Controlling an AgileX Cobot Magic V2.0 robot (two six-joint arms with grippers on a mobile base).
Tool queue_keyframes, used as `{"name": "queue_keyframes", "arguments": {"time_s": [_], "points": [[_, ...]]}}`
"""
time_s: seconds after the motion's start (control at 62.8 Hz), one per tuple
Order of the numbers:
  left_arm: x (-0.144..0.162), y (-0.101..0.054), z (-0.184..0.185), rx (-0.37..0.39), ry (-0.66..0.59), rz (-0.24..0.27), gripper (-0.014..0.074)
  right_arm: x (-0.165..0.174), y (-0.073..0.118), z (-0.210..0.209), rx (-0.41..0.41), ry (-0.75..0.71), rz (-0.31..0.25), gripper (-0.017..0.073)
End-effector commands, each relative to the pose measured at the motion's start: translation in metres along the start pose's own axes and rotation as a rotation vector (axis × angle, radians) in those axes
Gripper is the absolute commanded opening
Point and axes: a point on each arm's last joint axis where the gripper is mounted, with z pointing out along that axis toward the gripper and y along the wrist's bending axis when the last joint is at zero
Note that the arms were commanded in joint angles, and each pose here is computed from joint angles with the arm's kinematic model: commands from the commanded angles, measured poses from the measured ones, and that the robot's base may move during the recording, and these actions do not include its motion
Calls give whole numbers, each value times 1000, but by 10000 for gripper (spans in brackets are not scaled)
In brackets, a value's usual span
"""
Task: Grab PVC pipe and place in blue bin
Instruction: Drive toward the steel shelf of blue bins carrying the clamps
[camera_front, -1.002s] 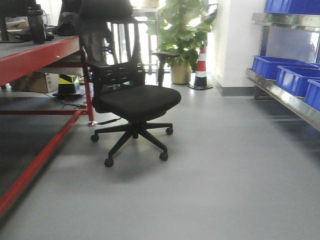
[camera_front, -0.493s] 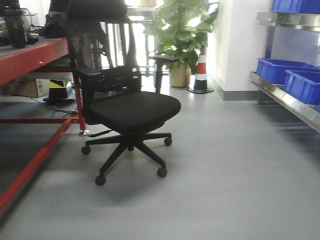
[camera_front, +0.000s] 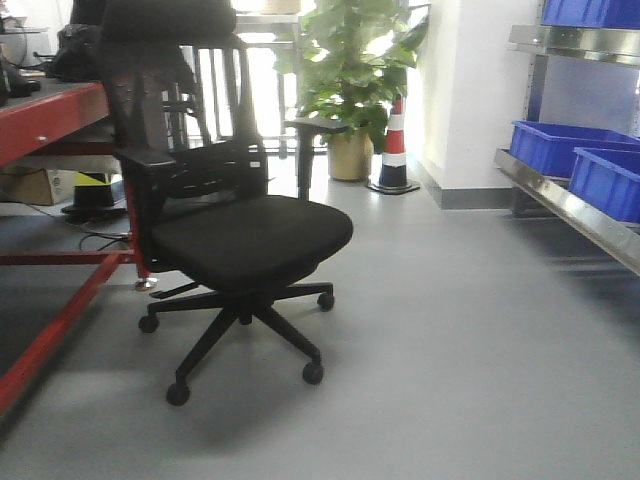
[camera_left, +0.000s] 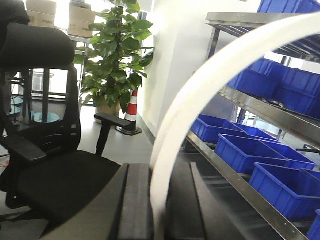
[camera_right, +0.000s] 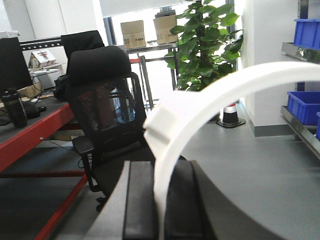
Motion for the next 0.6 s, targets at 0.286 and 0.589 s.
{"name": "queue_keyframes", "arguments": {"time_s": [0.286, 0.589], "points": [[-4, 0, -2, 0, -35, -10, -111, -2, 0, -2, -6, -26, -5, -168], [-4, 0, -2, 0, -35, -10, -111, -2, 0, -2, -6, -26, -5, -168]]}}
